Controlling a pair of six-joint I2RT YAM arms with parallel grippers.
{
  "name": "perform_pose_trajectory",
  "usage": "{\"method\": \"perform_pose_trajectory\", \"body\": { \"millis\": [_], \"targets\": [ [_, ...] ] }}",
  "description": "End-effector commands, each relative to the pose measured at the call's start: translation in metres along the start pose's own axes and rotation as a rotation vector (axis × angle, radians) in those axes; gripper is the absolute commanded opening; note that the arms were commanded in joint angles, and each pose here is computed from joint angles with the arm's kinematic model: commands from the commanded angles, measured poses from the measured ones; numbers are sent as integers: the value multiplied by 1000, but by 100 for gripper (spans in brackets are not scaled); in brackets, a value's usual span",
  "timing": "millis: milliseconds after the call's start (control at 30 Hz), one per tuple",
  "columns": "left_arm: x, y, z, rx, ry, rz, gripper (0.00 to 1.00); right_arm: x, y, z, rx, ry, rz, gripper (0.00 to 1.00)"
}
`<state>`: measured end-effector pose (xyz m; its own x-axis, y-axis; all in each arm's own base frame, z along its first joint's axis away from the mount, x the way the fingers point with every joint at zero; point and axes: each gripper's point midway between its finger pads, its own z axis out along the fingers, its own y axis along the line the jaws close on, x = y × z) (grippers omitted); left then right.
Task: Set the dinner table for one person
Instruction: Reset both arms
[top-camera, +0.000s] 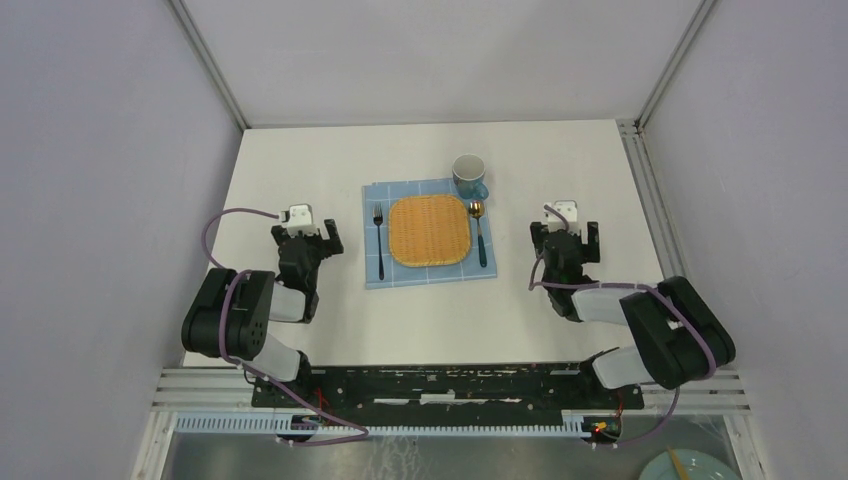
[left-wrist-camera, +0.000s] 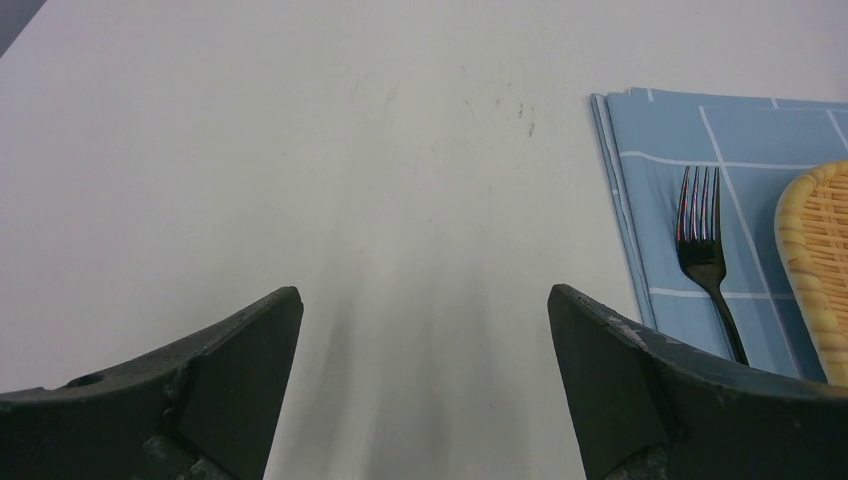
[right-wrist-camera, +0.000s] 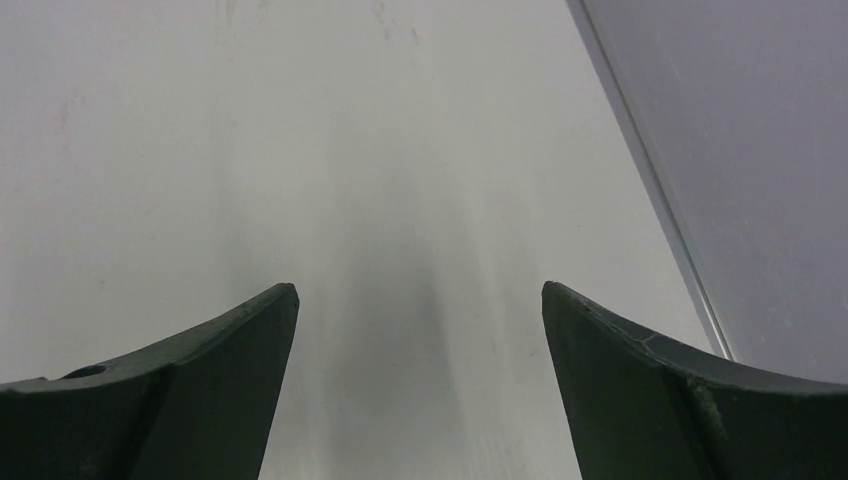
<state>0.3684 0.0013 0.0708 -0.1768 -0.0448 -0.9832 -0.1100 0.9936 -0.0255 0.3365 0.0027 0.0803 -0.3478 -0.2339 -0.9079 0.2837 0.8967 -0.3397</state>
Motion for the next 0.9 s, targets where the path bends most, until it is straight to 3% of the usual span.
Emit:
{"method": "perform_pose_trajectory", "body": {
  "millis": [0, 333, 867],
  "targets": [
    [-20, 3, 3, -7, -75, 35, 100, -35, 17, 19, -84, -107, 14, 98],
    [-20, 3, 3, -6, -75, 35, 100, -14, -15, 41, -42, -67, 235, 98],
    [-20, 3, 3, -7, -75, 35, 100, -6, -15, 51, -56, -34, 247, 98]
  ]
}}
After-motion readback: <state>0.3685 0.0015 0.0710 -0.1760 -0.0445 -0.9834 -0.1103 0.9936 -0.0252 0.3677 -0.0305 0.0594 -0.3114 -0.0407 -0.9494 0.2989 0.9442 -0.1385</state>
